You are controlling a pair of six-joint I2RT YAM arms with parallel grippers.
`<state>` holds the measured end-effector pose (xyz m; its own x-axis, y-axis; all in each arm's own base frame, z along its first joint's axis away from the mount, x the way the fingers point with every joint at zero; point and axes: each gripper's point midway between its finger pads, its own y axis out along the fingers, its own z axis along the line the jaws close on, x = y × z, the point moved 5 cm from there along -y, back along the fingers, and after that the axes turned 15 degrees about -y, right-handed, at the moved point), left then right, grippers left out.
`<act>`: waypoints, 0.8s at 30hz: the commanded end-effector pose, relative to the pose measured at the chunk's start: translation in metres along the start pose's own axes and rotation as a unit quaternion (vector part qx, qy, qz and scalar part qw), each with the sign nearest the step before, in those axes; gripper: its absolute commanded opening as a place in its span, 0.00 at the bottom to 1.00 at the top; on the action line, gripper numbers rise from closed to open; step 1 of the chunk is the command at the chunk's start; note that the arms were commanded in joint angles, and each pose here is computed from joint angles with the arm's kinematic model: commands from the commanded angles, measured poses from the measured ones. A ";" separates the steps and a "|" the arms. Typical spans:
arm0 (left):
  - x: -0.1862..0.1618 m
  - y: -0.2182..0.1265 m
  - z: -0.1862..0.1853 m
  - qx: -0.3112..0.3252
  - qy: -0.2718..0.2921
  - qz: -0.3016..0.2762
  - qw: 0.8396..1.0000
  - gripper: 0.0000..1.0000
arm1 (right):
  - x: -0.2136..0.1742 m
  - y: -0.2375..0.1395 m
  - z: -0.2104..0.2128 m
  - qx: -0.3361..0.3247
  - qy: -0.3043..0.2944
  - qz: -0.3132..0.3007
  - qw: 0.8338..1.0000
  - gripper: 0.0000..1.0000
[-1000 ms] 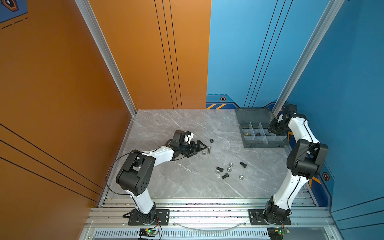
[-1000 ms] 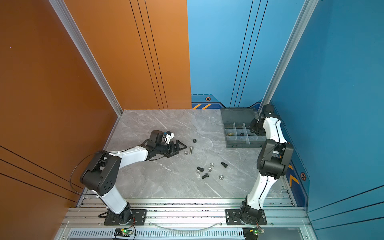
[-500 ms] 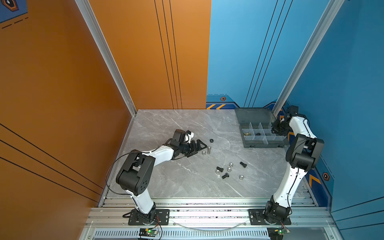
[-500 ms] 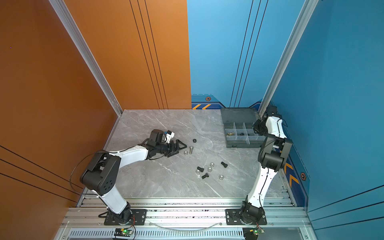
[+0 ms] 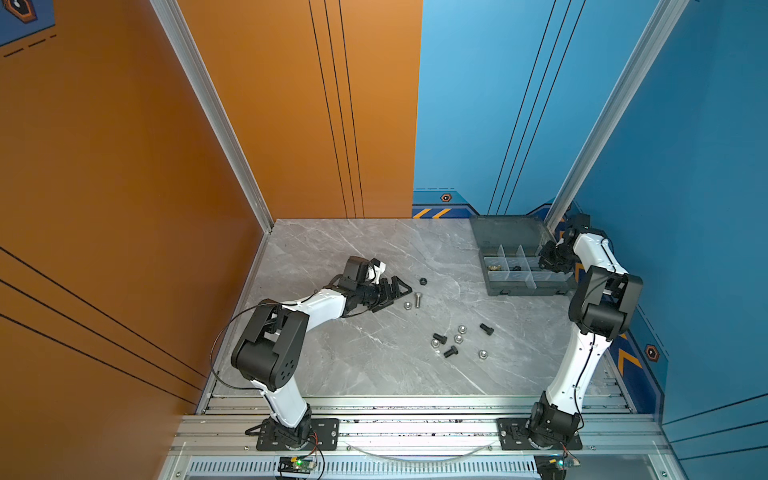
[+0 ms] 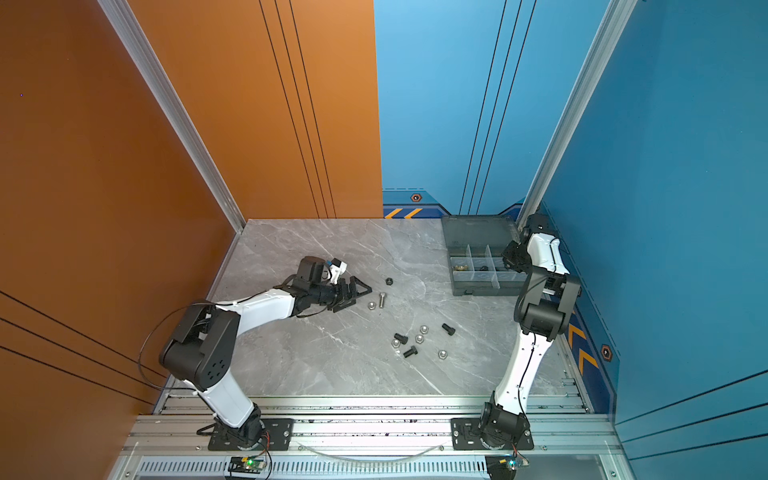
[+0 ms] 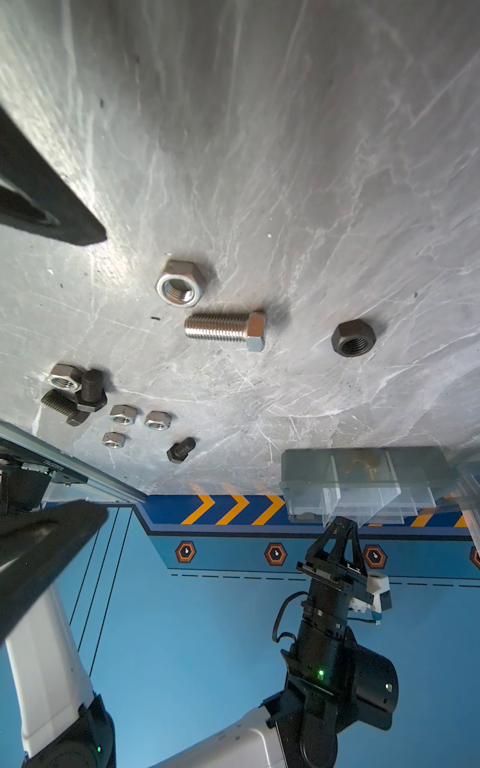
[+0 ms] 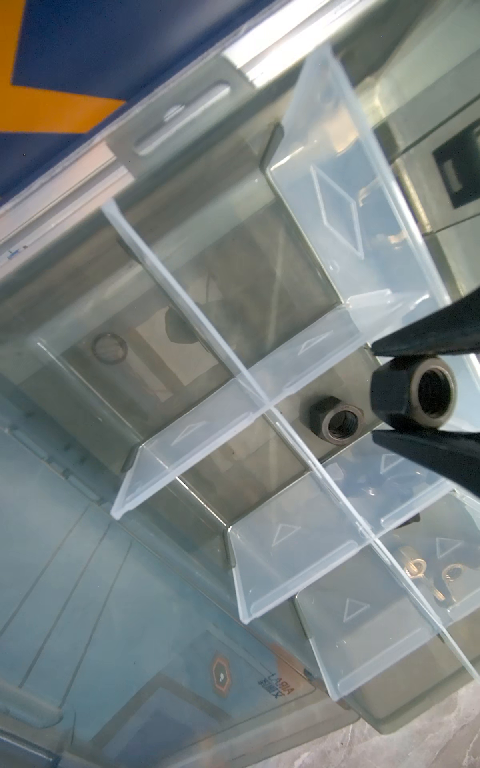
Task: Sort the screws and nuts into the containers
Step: 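Open the right gripper over the hex nut compartment to drop it, then move the right gripper back over the pile to another black hex nut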
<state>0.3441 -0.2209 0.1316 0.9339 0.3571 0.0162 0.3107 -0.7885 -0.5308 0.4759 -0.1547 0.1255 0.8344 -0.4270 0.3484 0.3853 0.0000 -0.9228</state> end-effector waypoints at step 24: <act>0.000 -0.019 -0.010 -0.009 0.018 -0.014 1.000 0.98 | -0.011 -0.053 0.071 0.074 -0.119 -0.013 0.990 0.40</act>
<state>0.3423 -0.2163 0.1424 0.9315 0.3624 0.0316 0.3241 -0.7873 -0.5245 0.4843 -0.1227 0.1475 0.8693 -0.3152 0.3807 0.4221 0.0728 -0.9036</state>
